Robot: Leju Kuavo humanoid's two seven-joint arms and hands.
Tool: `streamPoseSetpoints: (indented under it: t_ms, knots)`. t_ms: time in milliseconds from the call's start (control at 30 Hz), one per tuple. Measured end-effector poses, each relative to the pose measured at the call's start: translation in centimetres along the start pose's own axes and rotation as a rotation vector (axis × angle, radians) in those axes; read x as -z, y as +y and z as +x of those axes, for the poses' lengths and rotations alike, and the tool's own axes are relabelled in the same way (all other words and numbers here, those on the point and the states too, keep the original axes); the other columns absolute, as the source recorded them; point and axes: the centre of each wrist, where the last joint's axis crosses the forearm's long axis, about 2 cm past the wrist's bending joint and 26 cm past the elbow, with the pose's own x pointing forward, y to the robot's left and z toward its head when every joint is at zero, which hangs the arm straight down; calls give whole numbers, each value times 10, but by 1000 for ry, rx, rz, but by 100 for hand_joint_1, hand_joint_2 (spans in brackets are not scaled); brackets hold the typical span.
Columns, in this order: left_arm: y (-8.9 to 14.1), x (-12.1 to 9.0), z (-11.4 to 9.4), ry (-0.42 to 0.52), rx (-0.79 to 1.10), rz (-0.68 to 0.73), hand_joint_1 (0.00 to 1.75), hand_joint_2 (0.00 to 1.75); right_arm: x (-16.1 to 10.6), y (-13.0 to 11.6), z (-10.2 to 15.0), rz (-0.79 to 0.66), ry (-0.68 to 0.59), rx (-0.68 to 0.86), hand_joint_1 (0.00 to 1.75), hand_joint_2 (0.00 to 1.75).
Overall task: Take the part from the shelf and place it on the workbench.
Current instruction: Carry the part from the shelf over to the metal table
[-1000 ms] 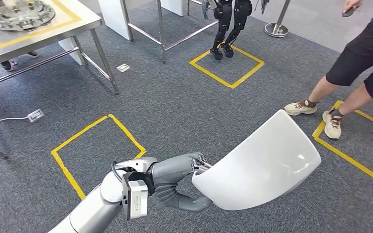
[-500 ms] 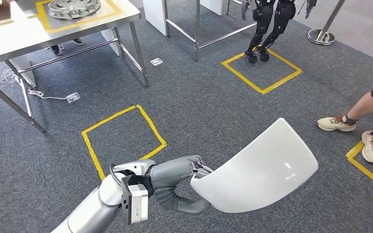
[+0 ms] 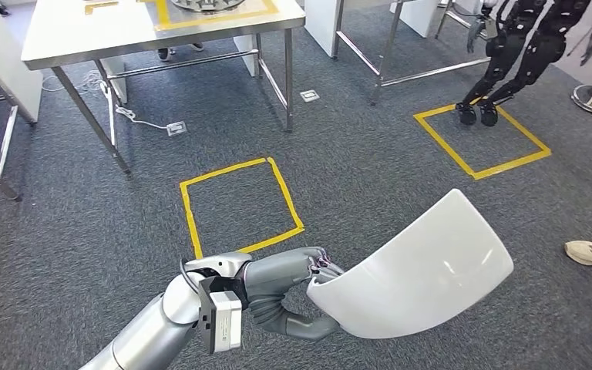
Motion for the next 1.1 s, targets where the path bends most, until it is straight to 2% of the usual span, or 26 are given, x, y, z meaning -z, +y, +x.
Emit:
streamPoseSetpoints:
  t_ms: [1100]
  knots:
    - [-3, 6, 3, 8, 25, -28, 175, 175, 0, 3, 5, -11, -17, 8, 0, 0]
